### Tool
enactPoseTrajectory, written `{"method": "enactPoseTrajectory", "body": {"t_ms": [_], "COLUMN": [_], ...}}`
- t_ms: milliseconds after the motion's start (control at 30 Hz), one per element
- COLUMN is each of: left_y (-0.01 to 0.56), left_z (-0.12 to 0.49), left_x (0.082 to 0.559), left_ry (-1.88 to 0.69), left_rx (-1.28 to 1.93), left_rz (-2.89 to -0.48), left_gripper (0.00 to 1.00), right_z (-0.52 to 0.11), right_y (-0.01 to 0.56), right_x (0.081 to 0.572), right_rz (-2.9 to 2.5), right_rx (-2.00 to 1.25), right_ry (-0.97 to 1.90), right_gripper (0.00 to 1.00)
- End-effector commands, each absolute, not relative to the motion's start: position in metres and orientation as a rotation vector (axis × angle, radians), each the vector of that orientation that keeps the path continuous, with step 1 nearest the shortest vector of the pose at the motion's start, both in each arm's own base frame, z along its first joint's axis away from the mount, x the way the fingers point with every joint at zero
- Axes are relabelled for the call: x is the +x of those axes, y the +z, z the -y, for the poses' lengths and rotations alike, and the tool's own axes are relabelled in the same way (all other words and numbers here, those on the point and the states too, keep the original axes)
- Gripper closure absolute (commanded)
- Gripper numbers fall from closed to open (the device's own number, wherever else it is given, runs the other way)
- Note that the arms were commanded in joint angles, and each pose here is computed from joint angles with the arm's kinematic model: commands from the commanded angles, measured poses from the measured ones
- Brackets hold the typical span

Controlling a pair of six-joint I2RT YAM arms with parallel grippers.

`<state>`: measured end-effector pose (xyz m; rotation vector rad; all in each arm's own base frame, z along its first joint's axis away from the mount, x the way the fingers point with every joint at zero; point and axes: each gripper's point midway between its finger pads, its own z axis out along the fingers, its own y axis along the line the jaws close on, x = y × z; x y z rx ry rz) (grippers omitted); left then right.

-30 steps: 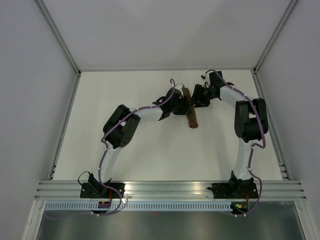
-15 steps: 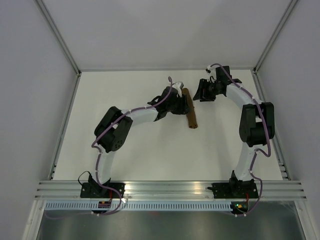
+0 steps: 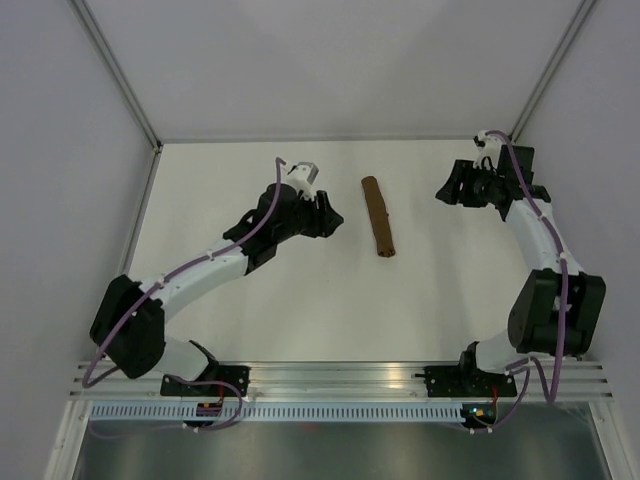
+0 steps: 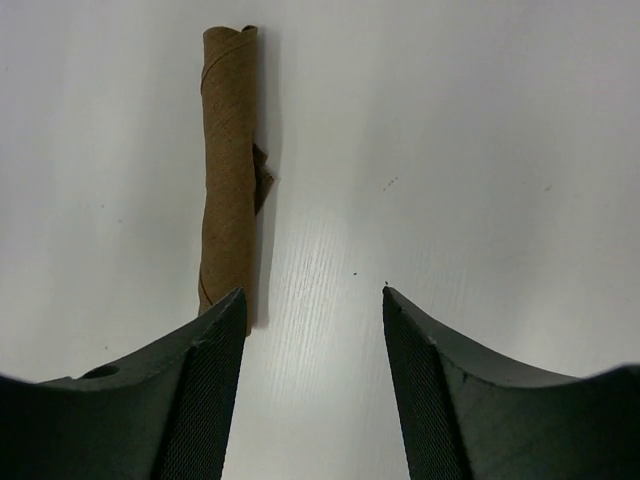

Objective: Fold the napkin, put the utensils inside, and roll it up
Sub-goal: Roll the napkin with the utensil

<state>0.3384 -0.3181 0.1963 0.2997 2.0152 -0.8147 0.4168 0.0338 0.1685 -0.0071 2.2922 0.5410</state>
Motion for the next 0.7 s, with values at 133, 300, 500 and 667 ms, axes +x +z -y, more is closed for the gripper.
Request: {"method": "enactPoseTrajectory", "body": {"t_ms": [133,300,500,667], "left_y": [0.205,0.217,0.227,0.231], "left_z": [0.251,0.231,0.23,0.23], "left_x": [0.311,0.297,0.294,0.292], "left_ry": [-0.675,-0.646,-0.659,-0.665], "left_rx": [0.294,0.294,0.306,0.312], "left_rz": [-1.972,-1.945,-1.924,-1.914], "left_gripper": [0.43,0.41,0.4,0.4], "right_z": [-0.012,-0.01,-0.009,-0.007], "right_y": [0.207,0.193,0.193,0.202], "right_x": [0.365,0.344,0.344,0.346], "right_rz": [-2.101,-2.133,-2.143,-2.111], "right_rx": [-0.192,-0.222,-0.226,-0.226], "right_ry": [0.299,0.259,0.257,0.241], "right_gripper": [0.28,0.26,0.26,0.24]}}
